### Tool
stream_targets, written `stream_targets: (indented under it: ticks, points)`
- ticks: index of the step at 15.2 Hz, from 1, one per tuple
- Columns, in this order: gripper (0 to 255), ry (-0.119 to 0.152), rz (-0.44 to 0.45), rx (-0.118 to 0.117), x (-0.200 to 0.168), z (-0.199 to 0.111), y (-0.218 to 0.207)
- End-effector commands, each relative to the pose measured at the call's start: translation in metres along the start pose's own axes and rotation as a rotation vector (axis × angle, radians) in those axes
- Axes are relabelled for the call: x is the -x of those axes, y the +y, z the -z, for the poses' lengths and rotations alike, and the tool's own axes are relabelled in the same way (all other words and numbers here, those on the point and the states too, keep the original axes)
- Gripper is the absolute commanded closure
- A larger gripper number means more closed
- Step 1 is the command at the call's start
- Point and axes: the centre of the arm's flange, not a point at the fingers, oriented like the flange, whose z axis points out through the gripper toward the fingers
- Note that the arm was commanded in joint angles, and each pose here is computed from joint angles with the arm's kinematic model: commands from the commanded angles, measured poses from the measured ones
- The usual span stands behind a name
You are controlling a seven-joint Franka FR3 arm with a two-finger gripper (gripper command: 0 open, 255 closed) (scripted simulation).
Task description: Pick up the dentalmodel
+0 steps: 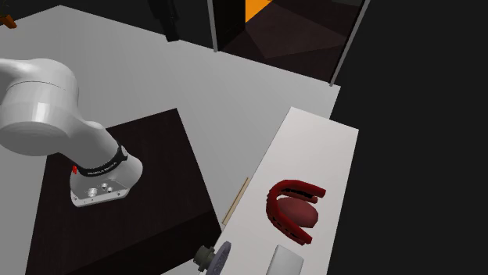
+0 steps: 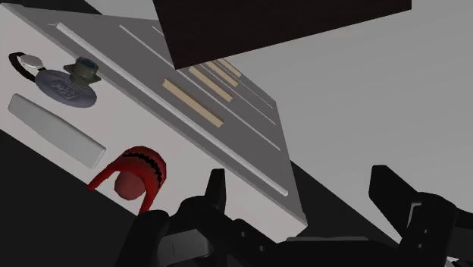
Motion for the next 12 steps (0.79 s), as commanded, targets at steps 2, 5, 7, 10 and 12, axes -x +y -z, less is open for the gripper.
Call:
stream_targets:
  ticks: [2, 5, 7, 10, 12]
  points:
    - [0, -0.002, 0.000, -0.002, -0.006, -0.009, 0.008]
    - [0, -0.009, 0.002, -0.009, -0.025, -0.035, 0.033]
    - [0, -0.013, 0.003, -0.014, -0.038, -0.053, 0.049]
    - [0, -0.020, 0.004, -0.021, -0.057, -0.079, 0.073]
    - [0, -0.024, 0.005, -0.025, -0.069, -0.097, 0.089]
